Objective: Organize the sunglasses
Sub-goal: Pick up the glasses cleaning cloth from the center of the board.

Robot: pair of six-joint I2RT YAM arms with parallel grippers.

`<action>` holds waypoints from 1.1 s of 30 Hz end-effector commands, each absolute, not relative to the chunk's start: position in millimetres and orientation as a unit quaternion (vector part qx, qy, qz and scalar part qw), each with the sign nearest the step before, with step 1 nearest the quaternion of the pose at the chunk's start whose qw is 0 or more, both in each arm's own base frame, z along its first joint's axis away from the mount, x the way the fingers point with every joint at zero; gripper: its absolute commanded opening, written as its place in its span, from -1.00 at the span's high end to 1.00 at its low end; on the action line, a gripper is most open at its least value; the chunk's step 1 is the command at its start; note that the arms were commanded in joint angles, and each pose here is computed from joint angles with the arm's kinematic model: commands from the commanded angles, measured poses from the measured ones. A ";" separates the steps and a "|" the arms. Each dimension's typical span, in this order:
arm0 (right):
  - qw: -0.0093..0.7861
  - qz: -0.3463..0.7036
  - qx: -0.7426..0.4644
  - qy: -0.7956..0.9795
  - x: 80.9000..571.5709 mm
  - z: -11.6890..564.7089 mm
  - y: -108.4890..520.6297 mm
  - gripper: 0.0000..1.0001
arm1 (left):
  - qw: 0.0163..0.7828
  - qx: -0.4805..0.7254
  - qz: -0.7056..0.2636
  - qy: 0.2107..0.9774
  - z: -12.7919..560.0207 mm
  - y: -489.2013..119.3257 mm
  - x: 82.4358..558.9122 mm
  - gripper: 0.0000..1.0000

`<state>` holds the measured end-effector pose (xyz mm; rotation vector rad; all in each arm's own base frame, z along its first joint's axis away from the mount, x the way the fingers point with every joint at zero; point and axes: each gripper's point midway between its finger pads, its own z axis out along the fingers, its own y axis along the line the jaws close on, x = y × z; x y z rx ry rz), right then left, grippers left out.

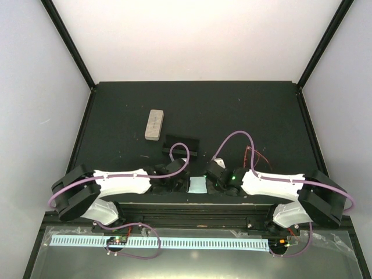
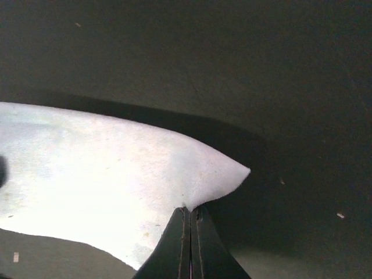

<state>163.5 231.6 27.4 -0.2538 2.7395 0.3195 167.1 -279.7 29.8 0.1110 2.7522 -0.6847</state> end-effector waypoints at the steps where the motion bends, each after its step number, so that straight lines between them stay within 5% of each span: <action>1: 0.210 0.123 -0.101 0.965 174.7 52.3 245.3 0.98 | 0.189 0.046 -0.234 0.952 59.3 -278.9 185.6 0.97; 18: 0.301 0.139 -0.095 0.938 253.8 121.6 307.4 0.98 | 0.264 0.057 -0.215 0.939 115.4 -228.8 265.1 0.97; 33: 0.306 0.128 -0.046 0.942 326.2 101.5 330.9 0.98 | 0.245 0.083 -0.183 0.948 100.6 -216.2 340.2 0.97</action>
